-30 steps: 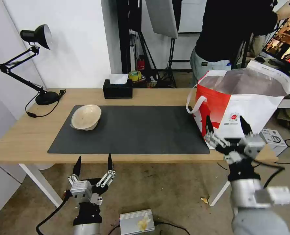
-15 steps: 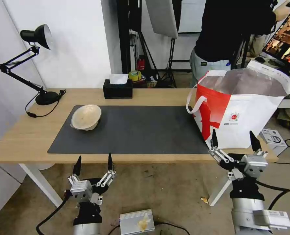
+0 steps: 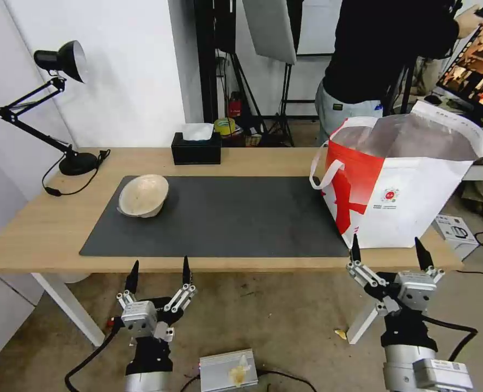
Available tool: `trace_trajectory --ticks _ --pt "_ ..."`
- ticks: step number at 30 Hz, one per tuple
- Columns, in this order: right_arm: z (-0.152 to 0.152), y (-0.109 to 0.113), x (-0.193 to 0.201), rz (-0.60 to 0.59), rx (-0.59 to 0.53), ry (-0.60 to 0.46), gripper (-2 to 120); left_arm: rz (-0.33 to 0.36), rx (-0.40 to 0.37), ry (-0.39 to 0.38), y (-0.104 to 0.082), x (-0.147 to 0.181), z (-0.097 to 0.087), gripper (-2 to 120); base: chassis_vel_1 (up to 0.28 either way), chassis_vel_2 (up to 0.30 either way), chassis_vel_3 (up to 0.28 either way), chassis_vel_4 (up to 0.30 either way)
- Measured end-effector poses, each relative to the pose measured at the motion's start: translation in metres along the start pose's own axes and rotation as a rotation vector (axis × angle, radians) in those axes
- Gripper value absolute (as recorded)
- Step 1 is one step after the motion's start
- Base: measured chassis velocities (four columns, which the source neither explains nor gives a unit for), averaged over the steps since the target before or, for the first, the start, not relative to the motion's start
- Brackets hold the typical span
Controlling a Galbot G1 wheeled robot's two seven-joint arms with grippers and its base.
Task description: Pick up the trash from the table and place it into the takeout bag.
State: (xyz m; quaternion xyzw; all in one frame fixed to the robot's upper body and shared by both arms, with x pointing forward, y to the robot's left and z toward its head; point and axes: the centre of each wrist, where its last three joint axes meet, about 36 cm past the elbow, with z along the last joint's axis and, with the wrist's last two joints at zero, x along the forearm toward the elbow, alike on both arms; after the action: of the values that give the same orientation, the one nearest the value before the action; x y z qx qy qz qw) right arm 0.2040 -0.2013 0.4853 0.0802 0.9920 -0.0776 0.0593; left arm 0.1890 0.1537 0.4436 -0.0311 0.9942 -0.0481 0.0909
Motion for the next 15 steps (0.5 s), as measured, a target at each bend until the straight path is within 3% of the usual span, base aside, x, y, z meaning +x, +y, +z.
trace_trajectory --ticks 15 --pt "0.013 0.009 0.012 -0.036 0.019 0.087 100 -0.006 0.001 0.006 -0.001 -0.002 0.004 100 0.0 0.0 0.0 0.0"
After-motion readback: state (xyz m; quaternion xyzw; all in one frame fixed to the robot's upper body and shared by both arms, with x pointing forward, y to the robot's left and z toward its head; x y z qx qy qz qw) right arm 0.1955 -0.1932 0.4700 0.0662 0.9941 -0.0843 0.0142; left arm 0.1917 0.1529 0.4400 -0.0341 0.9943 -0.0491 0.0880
